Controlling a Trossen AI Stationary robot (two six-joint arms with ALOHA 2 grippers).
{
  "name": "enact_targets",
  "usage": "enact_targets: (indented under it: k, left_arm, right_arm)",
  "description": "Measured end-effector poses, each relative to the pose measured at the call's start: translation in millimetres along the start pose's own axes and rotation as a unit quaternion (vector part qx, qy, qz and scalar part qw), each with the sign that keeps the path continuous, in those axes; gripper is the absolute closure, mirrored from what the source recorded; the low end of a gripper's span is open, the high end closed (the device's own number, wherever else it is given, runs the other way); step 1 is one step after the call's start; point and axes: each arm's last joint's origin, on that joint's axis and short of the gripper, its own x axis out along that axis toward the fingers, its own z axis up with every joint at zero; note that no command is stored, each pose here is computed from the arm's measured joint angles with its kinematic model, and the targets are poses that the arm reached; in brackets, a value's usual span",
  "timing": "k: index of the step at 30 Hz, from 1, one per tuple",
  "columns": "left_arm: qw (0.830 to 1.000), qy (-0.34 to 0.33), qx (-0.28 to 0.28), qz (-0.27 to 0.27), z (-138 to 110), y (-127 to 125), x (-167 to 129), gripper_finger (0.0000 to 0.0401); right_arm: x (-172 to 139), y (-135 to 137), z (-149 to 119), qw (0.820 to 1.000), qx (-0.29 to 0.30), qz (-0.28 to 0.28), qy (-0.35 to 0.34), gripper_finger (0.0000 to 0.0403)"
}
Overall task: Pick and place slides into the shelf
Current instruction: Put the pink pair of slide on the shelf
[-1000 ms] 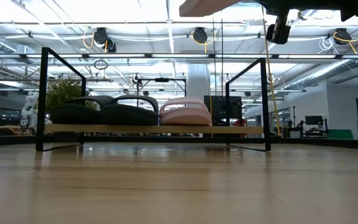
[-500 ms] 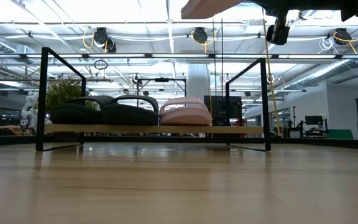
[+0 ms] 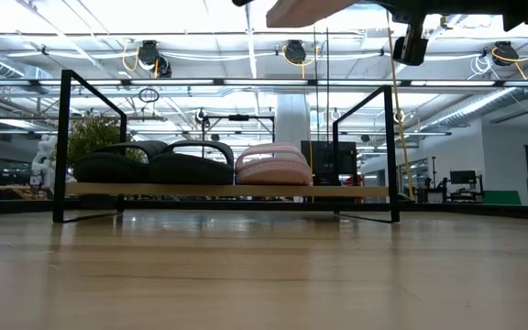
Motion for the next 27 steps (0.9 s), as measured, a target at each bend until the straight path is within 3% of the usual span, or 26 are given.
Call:
enact_targets:
  k: [18, 20, 24, 27]
  left_arm:
    - [0.994, 0.067, -0.04, -0.073, -5, 10, 29, 0.0314]
    - [0.992, 0.081, -0.045, -0.086, -7, 13, 37, 0.0326]
    - [0.989, 0.095, -0.048, -0.102, -8, 18, 52, 0.0387]
    - [0.988, 0.088, -0.047, -0.115, -5, 23, 58, 0.0393]
  right_arm:
    - [0, 0, -1, 1.0, -0.001, 0.003, 0.006, 0.037]
    - [0, 0, -1, 1.0, -0.001, 0.004, 0.01, 0.037]
    - [0, -1, -2, 1.0, 0.0, 0.002, 0.014, 0.037]
    - [0, -1, -2, 1.0, 0.004, 0.001, 0.014, 0.0363]
